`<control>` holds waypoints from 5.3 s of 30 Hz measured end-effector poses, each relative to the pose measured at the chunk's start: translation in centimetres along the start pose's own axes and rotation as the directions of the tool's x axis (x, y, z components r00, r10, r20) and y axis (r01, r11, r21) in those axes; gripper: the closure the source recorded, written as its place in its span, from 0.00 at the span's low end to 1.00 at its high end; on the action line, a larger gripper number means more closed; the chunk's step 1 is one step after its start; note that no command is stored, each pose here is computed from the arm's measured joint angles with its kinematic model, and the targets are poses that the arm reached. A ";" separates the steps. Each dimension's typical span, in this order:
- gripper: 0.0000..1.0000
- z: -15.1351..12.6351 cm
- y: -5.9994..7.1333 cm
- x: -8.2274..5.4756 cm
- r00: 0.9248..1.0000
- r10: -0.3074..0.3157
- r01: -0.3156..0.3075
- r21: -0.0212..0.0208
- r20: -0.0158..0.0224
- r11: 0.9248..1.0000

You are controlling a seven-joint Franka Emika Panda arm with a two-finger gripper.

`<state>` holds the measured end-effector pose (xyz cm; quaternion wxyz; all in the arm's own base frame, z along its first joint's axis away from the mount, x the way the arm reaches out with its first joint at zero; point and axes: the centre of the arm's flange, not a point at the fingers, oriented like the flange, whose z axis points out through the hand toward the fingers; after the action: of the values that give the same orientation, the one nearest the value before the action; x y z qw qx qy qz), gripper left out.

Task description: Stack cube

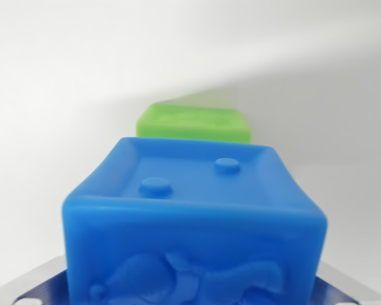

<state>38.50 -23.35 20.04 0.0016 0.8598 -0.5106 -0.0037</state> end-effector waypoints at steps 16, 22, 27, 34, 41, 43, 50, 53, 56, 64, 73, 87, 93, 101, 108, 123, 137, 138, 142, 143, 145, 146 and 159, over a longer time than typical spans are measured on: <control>1.00 2.6 0.0 0.0 1.000 -0.001 0.001 0.001 -0.001 1.000; 1.00 3.0 0.0 0.0 1.000 0.000 0.000 0.002 0.000 1.000; 0.00 3.1 0.0 0.0 1.000 -0.001 0.001 0.002 -0.001 1.000; 0.00 3.1 0.0 0.0 1.000 -0.001 0.001 0.002 -0.001 1.000; 0.00 3.1 0.0 0.0 1.000 -0.001 0.001 0.002 -0.001 1.000; 0.00 3.1 0.0 0.0 1.000 -0.001 0.001 0.002 -0.001 1.000; 0.00 3.1 0.0 0.0 1.000 -0.001 0.001 0.002 -0.001 1.000; 0.00 3.1 0.0 0.0 1.000 -0.001 0.001 0.002 -0.001 1.000; 0.00 3.1 0.0 0.0 1.000 -0.001 0.001 0.002 -0.001 1.000; 0.00 3.0 0.0 0.0 1.000 -0.001 0.001 0.002 -0.001 1.000; 0.00 1.3 -0.1 0.1 1.000 -0.001 0.001 0.005 -0.003 1.000; 0.00 -3.2 -0.1 0.1 1.000 -0.003 0.003 0.007 -0.005 1.000; 0.00 -5.5 -0.1 0.0 1.000 -0.004 0.004 0.008 -0.005 1.000; 0.00 -8.8 0.0 -0.1 1.000 -0.003 0.003 0.009 -0.005 1.000; 0.00 -11.6 0.0 -0.1 1.000 -0.003 0.003 0.010 -0.004 1.000; 0.00 -18.0 0.1 0.0 1.000 -0.001 0.001 0.013 -0.004 1.000; 0.00 -22.8 0.1 0.0 1.000 -0.001 0.001 0.014 -0.003 1.000; 0.00 -23.1 0.1 0.0 1.000 -0.001 0.001 0.014 -0.004 1.000; 0.00 -24.3 0.1 0.0 1.000 -0.001 0.001 0.014 -0.003 1.000; 0.00 -24.5 0.1 0.0 1.000 -0.001 0.001 0.014 -0.003 1.000; 0.00 -25.0 0.1 0.0 1.000 -0.001 0.001 0.013 -0.002 1.000; 0.00 -25.1 0.1 0.0 1.000 -0.001 0.001 0.013 -0.002 1.000; 0.00 -26.7 0.1 0.0 1.000 -0.001 0.001 0.014 -0.003 1.000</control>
<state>38.62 -23.46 46.71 -0.0036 0.8601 -0.5101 0.0011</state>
